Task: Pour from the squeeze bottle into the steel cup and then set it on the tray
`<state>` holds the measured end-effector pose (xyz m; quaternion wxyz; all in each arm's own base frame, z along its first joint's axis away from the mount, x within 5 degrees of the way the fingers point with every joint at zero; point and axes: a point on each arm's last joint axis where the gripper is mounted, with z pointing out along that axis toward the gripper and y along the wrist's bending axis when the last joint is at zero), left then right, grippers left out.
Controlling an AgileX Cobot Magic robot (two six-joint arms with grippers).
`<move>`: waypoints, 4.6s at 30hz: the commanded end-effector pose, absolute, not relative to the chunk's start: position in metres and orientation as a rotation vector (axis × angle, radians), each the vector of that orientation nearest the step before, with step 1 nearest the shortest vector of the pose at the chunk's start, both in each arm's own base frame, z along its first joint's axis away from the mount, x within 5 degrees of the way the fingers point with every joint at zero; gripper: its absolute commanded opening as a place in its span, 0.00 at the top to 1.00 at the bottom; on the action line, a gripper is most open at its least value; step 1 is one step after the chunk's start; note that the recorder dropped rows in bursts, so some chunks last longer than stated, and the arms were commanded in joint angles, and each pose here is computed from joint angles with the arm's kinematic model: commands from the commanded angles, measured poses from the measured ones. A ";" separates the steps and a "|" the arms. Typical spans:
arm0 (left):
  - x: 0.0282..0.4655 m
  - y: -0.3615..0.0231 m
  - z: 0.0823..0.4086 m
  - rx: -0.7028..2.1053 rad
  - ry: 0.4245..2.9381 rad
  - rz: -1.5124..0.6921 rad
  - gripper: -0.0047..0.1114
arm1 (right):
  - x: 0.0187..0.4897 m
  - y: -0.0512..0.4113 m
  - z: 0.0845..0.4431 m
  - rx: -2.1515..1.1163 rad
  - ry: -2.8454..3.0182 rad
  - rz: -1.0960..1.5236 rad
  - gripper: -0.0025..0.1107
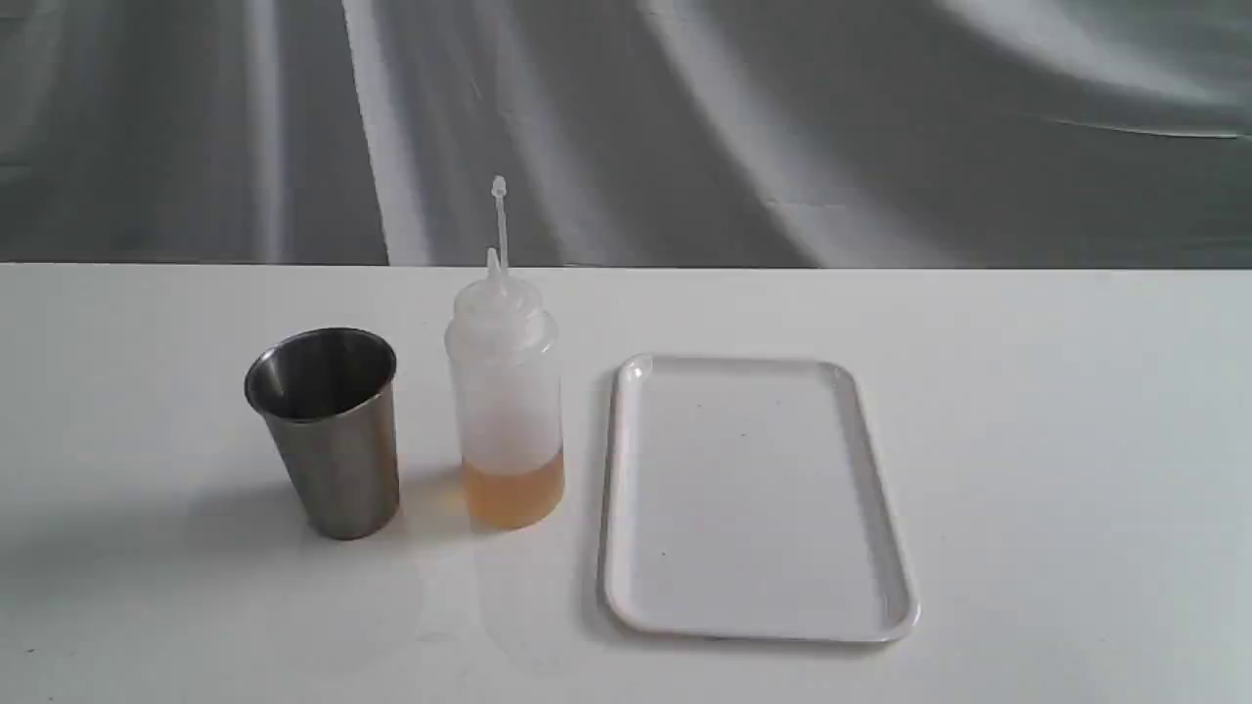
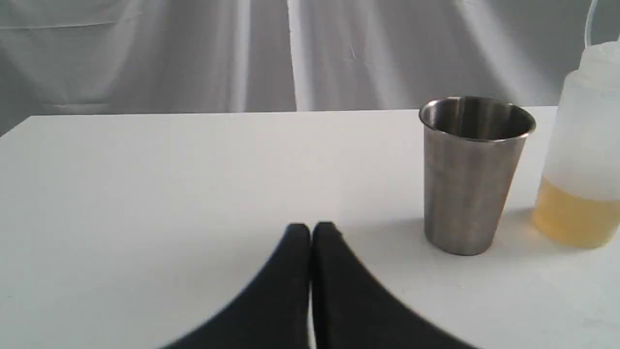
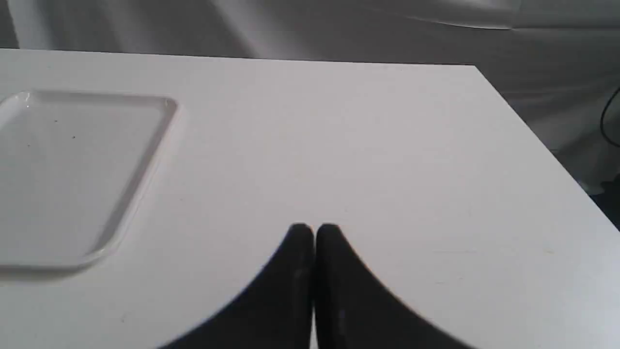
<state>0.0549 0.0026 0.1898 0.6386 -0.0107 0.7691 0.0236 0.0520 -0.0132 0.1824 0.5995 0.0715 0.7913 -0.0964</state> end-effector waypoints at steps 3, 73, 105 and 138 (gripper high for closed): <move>0.055 0.002 0.189 -0.020 1.750 0.046 0.96 | 0.052 -0.014 0.182 0.170 1.824 -0.231 0.98; 0.055 0.002 0.189 -0.022 1.750 0.044 0.96 | 0.066 -0.007 0.411 0.170 0.908 0.137 0.98; 0.055 0.002 0.189 -0.019 1.750 0.046 0.96 | 0.211 0.069 0.395 -0.214 1.419 0.338 0.98; 0.055 0.002 0.189 -0.022 1.750 0.044 0.96 | 0.266 0.144 0.250 -0.455 1.669 0.519 0.98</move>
